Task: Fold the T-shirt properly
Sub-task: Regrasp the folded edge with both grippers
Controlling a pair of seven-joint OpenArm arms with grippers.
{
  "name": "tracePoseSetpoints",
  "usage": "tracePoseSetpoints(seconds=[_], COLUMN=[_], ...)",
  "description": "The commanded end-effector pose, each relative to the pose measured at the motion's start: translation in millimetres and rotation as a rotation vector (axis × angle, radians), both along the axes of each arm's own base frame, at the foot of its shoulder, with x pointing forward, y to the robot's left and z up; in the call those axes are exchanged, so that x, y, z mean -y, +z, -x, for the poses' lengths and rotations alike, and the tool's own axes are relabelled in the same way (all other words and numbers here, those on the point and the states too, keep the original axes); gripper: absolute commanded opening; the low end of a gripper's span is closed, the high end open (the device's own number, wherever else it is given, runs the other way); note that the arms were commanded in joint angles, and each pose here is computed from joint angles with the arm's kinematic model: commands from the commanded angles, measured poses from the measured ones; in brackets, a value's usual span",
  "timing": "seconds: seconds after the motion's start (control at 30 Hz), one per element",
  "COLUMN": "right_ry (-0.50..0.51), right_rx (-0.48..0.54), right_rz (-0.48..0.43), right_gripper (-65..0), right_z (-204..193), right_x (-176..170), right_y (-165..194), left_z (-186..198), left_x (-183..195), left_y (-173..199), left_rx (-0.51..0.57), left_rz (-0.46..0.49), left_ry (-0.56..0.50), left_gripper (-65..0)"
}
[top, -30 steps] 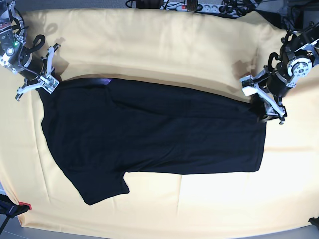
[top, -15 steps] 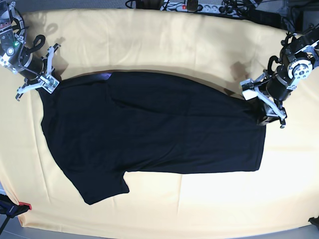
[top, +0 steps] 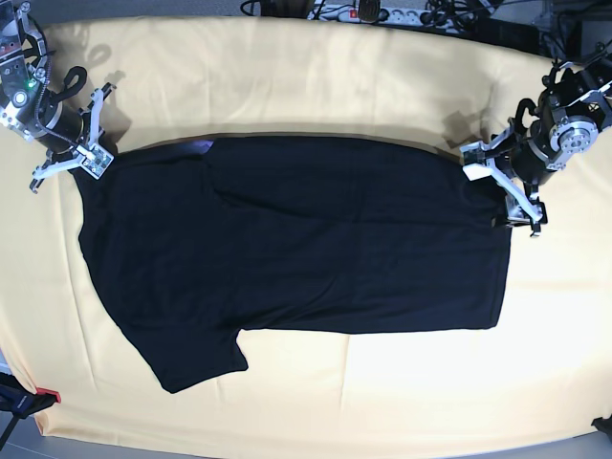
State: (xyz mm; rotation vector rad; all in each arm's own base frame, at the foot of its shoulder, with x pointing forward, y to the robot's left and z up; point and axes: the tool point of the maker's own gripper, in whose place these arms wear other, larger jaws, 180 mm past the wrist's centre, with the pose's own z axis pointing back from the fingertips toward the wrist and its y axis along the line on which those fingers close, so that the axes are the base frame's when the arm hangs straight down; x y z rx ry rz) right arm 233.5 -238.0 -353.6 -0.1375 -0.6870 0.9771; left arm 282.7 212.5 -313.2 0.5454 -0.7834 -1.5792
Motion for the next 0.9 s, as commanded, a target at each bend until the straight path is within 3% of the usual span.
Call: tracePoseSetpoints(seconds=[0.0,0.1,0.27,0.33,0.4,0.43,0.47,0.57,0.67,0.87], right_ry=[0.007,0.001,-0.017,-0.005,-0.006,-0.009,-0.021,-0.042,-0.049,-0.065], right_rx=[0.031,0.037,0.040,-0.002,-0.026,-0.026,-0.017,0.013,0.018,-0.005], right_rz=[0.008,0.008,0.022,0.046,0.063,0.065,0.065,0.058,0.058,0.086], right_gripper=[-65.0,-65.0,-65.0,-63.6,-50.0,-45.5,-45.3,-49.8,-65.0,-65.0], right_z=[-7,-8,-9,-3,1,1,-1,-6,-7,-4], right_x=[3,3,7,10,12,13,14,15,16,22], right_y=[10,11,10,5,2,2,3,6,7,4], left_z=[-9,-9,-9,-9,-9,-10,-10,-10,-10,-9], left_x=[-5,-5,-5,-5,-5,-5,-5,-5,-5,-9], left_y=[15,15,15,15,15,15,15,15,15,16], left_rx=[0.051,0.052,0.052,0.052,0.052,0.054,0.054,0.054,0.053,0.051], left_rz=[-0.009,-0.010,-0.010,-0.010,-0.010,-0.012,-0.012,-0.012,-0.012,-0.025], left_ry=[0.003,0.003,0.003,0.003,0.003,0.001,0.001,0.001,0.001,0.003], left_gripper=[-24.5,-29.4,-58.4,-65.0,-65.0,-65.0,-65.0,-65.0,-65.0,-65.0])
